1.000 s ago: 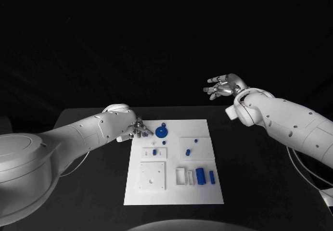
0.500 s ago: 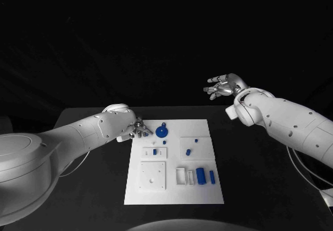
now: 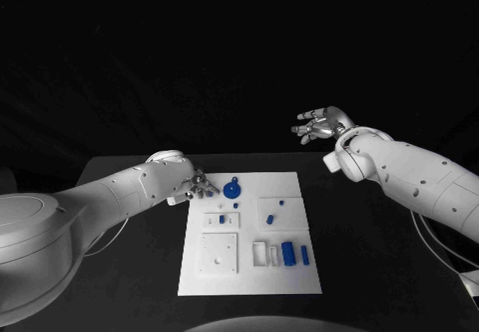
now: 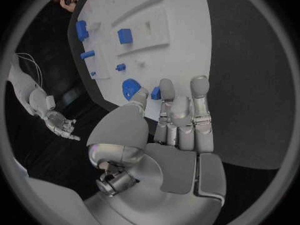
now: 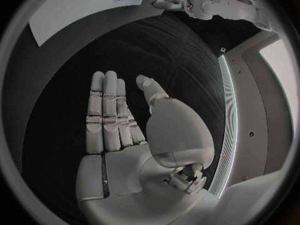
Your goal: Assemble the parts on the task board
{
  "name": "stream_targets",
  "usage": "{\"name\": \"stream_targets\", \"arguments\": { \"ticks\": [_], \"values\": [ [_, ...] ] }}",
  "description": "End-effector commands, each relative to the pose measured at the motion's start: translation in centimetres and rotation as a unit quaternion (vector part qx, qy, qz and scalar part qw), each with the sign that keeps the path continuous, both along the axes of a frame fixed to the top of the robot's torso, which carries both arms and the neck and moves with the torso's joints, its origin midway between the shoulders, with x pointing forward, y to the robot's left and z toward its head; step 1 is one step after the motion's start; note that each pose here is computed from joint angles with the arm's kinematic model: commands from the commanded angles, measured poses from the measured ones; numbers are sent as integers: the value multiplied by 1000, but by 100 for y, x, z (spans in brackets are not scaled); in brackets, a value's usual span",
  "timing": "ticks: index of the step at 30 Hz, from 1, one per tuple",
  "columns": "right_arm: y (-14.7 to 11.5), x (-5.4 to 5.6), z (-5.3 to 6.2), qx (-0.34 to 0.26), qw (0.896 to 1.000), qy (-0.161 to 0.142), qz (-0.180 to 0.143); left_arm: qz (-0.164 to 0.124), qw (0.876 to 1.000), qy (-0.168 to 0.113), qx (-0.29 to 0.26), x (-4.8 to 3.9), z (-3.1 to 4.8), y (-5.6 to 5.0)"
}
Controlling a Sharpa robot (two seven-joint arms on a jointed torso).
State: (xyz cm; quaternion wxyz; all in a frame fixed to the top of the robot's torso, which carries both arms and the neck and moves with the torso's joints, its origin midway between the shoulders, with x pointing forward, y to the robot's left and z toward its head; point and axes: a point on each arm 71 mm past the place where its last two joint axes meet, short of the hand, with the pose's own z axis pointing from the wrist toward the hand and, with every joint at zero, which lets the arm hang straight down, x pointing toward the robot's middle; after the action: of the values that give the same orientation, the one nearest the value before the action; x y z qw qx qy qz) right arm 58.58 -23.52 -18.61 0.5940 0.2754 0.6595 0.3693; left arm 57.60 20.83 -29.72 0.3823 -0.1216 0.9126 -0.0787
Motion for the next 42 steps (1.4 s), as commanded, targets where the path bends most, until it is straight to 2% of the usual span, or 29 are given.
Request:
{"name": "stream_targets", "arguments": {
  "ticks": [1,19,34,39,42],
  "values": [
    [2,1,-2,0,1000,2,1,-1,1000,-5,-9,5,5,-27],
    [0,3,-4,0,1000,2,0,9,1000,5,-24,1,-2,-44],
    [2,7,-10,-1,1000,4,1,7,999,16,-40,-18,-11,-64],
    [1,7,-10,-1,1000,4,1,22,998,7,-51,-31,8,-20],
    [-12,6,-10,-1,1000,4,1,33,998,2,-60,-44,45,33]
  ]
}}
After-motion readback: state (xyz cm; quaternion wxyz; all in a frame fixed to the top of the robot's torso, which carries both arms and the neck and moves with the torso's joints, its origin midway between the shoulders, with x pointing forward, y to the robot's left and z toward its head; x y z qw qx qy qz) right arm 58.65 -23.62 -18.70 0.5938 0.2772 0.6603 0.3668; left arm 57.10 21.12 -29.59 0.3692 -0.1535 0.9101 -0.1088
